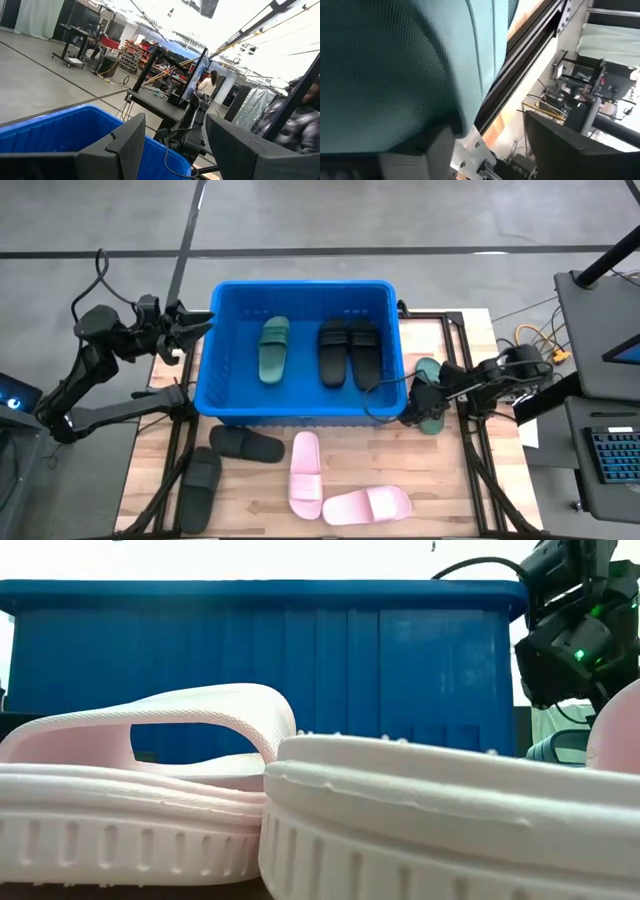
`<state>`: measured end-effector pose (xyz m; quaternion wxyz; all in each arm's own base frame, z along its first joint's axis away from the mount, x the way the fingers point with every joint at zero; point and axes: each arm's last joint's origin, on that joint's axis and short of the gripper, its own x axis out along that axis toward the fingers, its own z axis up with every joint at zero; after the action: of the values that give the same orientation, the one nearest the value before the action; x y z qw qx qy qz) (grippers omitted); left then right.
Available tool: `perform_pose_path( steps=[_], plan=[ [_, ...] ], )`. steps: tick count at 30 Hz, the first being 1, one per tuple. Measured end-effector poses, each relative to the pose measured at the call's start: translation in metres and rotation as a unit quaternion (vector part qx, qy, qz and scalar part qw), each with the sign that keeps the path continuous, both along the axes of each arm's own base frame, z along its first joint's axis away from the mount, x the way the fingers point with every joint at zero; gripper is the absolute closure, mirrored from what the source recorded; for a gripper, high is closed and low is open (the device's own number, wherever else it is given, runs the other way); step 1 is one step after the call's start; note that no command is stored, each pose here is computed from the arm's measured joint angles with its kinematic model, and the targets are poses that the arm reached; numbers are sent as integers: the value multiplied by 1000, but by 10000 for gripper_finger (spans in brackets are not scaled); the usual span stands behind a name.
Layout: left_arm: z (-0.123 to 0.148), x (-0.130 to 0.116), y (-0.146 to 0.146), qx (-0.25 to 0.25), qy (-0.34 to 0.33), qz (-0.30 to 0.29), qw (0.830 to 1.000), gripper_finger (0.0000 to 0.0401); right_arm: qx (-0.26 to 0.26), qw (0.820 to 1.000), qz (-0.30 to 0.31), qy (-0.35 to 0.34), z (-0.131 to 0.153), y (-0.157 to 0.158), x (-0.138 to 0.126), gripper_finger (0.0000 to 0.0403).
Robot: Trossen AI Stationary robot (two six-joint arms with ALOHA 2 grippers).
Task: Pick and place slides into bin
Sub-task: Put the green slide into the blue bin
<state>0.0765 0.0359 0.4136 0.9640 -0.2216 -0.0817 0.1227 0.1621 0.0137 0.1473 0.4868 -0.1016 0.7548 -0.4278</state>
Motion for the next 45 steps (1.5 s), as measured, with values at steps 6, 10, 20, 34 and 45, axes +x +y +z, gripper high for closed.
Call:
perform_pose_path(
  steps=[6,10,20,34,45],
  plan=[
    [1,-3,-2,2,-5,0,1000,208,-13,1000,10,6,-3,-1,2,270],
    [1,-3,-2,3,-5,0,1000,208,-11,1000,20,-3,1,-1,3,354],
    [1,-3,-2,3,-4,0,1000,208,0,999,20,-46,19,-1,-2,392],
    [1,-3,-2,3,-5,0,1000,208,0,995,-8,-101,54,-3,-13,394],
    [1,-3,-2,3,-5,0,1000,208,-22,980,-58,-188,68,-4,-20,394]
  ],
)
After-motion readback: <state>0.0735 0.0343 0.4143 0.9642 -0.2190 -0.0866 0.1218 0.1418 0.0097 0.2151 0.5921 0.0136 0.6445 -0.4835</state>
